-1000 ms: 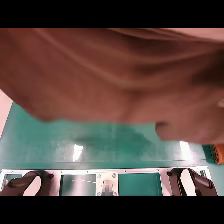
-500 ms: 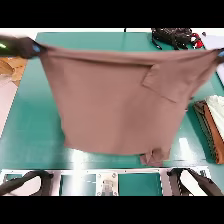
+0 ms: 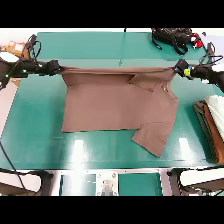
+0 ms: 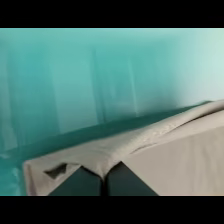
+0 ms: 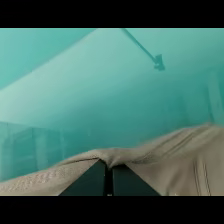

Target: Fold the shirts.

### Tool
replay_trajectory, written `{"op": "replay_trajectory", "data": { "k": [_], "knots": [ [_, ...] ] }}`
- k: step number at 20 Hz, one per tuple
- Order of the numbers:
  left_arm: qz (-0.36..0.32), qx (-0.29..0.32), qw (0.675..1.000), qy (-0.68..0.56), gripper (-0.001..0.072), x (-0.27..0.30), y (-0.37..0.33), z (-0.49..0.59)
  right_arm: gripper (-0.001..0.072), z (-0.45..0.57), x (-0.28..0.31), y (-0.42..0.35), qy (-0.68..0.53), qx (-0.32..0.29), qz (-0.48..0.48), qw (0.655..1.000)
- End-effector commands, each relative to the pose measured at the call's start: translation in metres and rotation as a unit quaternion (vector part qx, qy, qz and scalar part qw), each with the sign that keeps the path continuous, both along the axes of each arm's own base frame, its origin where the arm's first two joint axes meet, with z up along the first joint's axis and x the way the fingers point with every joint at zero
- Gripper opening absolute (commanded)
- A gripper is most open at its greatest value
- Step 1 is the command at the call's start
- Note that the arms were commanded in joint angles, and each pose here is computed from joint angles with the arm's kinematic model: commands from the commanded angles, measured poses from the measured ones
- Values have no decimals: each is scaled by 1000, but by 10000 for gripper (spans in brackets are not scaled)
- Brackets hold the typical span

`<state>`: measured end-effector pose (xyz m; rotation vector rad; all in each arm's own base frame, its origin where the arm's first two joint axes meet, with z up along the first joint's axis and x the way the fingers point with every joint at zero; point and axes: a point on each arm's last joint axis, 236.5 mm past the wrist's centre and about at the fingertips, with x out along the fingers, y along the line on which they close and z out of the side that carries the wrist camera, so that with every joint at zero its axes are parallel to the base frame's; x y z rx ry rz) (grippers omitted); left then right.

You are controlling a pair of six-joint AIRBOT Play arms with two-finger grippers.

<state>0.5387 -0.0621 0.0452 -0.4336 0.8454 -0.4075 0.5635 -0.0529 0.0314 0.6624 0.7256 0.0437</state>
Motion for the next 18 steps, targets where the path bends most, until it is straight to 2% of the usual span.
{"op": "replay_trajectory", "data": {
  "k": [1,5,9,18],
  "knots": [
    [28,9,999,-20,34,19,12,-13,17,-15,31,-6,-4,-1,0,1000],
    [-5,4,999,33,34,3,2,-46,15,-44,0,-10,66,-39,52,996],
    [-41,38,994,89,33,-24,5,-69,15,-83,-47,-21,167,-71,85,980],
    [-26,22,985,170,33,-61,2,-114,16,-109,-68,-12,202,-58,94,973]
  ]
}}
